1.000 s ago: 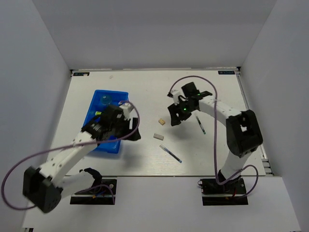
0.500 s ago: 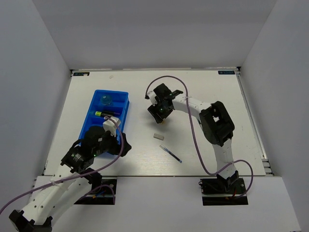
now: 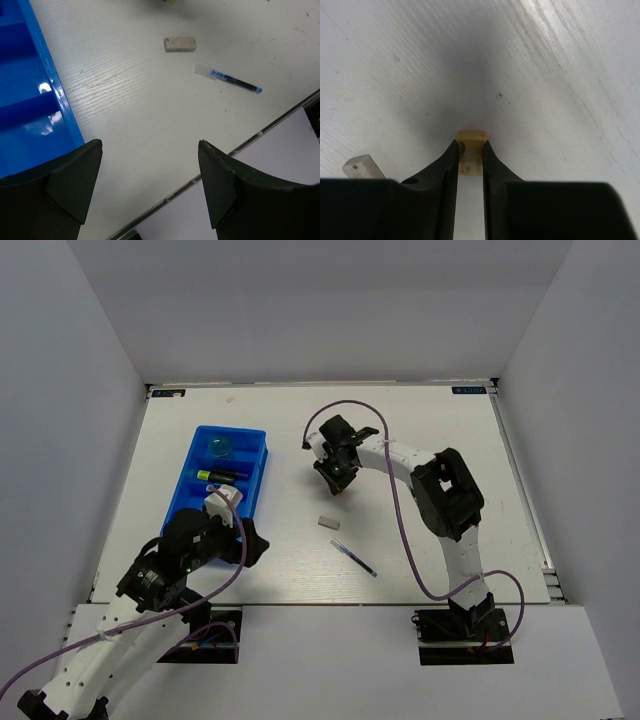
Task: Sort the stationery into containers
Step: Pick up the stationery from the center of the board, then place the stationery in the storage box.
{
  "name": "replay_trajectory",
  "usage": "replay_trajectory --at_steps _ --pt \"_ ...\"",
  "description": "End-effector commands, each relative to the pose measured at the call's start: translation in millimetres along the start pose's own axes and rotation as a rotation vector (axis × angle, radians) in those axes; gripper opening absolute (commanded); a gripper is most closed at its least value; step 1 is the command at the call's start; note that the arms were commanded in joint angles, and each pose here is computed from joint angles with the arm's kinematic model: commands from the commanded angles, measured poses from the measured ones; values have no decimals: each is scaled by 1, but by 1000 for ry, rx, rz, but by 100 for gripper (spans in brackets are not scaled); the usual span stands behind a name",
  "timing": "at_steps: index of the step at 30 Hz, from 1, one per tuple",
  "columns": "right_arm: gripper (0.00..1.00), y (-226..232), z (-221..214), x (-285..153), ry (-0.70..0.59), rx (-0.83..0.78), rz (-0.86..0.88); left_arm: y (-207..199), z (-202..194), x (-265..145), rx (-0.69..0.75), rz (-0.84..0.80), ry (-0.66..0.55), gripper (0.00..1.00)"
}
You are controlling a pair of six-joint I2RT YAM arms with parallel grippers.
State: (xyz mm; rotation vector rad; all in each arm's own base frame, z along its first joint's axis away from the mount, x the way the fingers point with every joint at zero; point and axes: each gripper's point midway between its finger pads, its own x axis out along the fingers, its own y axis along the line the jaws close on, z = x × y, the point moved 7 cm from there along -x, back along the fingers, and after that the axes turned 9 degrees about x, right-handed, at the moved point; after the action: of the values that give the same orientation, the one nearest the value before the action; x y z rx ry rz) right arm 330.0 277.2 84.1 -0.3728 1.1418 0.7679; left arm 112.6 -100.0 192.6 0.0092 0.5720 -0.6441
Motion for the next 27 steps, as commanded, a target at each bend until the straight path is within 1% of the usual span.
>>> replay_trajectory --at_steps 1,2,3,5,6,7,9,10,11,13,14,15,17,18,19,20,22,23,27 --pt "0 16 -3 -15 35 -53 94 -1 22 -9 14 9 -92 87" --pt "0 22 12 -28 -5 -72 126 -2 25 -10 11 8 -95 87" --pt "0 28 17 -34 -6 -81 162 -4 38 -15 15 2 -121 87" --pt "0 41 26 -46 -20 -136 216 -7 48 -20 11 -10 -144 87" --pt "0 53 54 -68 -115 -169 289 -9 56 -23 15 -20 -174 87" --pt "0 57 59 -75 -128 -185 316 -11 60 -25 12 -29 -186 87" --pt "0 81 84 -92 -215 -215 416 -13 68 -27 0 -41 -225 87" --pt "0 88 98 -96 -270 -232 433 -15 69 -27 -6 -49 -231 87" --pt "0 100 100 -94 -274 -243 473 -15 70 -27 -7 -56 -236 87" --pt "0 129 109 -96 -322 -277 569 -17 76 -29 -14 -64 -252 86" --pt "0 137 114 -93 -338 -256 597 -17 77 -29 -13 -64 -252 86" --pt "0 150 124 -96 -375 -283 652 -18 79 -31 -16 -69 -260 86" --pt "0 165 134 -92 -406 -265 691 -20 86 -36 -16 -76 -284 86" --pt "0 169 140 -79 -403 -258 705 -22 88 -38 -19 -85 -291 86" --pt "0 177 142 -81 -413 -270 751 -23 90 -40 -23 -92 -300 86" --pt "0 183 153 -76 -464 -266 775 -25 94 -42 -29 -100 -322 86" --pt "0 192 153 -68 -465 -267 824 -26 95 -45 -35 -112 -329 86" --pt "0 196 163 -68 -529 -277 839 -26 95 -46 -38 -112 -332 86" --pt "0 207 174 -53 -606 -321 806 -26 92 -47 -46 -110 -331 86"
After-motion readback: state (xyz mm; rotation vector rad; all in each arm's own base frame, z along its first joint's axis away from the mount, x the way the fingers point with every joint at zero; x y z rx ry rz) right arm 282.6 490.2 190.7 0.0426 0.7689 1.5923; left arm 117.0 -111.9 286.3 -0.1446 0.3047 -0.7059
